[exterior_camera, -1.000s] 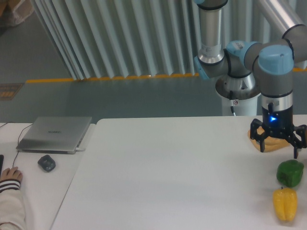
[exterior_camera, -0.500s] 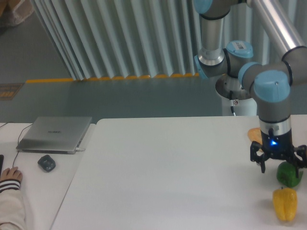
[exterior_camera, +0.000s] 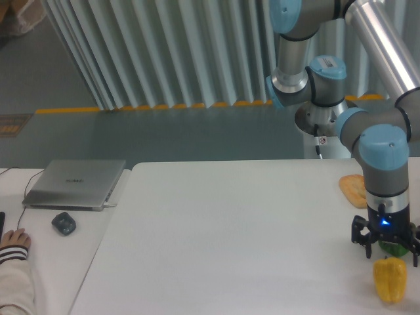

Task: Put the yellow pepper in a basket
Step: 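Move the open gripper down over the yellow bell pepper, then close the gripper around the yellow bell pepper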

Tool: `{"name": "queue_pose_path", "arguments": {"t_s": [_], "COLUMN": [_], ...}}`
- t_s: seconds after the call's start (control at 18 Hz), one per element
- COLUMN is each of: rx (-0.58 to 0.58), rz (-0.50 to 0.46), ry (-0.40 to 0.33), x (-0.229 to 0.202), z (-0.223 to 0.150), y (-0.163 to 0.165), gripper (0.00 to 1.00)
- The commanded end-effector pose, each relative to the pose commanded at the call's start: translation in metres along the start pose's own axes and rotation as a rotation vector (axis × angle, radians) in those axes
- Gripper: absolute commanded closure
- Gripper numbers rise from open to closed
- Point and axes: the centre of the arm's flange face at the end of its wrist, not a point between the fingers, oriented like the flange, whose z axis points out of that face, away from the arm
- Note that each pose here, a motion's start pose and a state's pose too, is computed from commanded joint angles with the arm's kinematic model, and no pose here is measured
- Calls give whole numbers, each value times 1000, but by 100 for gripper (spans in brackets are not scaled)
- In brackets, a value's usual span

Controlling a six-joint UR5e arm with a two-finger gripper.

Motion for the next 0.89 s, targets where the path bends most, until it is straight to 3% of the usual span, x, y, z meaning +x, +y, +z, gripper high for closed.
{"name": "queue_pose_path", "arguments": {"t_s": [0.22,0.67,0.89], "rx": [-28,-29,50], "rz": [-4,-4,-24], "ry": [16,22,72], "x": [2,5,-4], "z": [22,25,-8], "y": [-1,-3,-4], "gripper": [0,0,0]}}
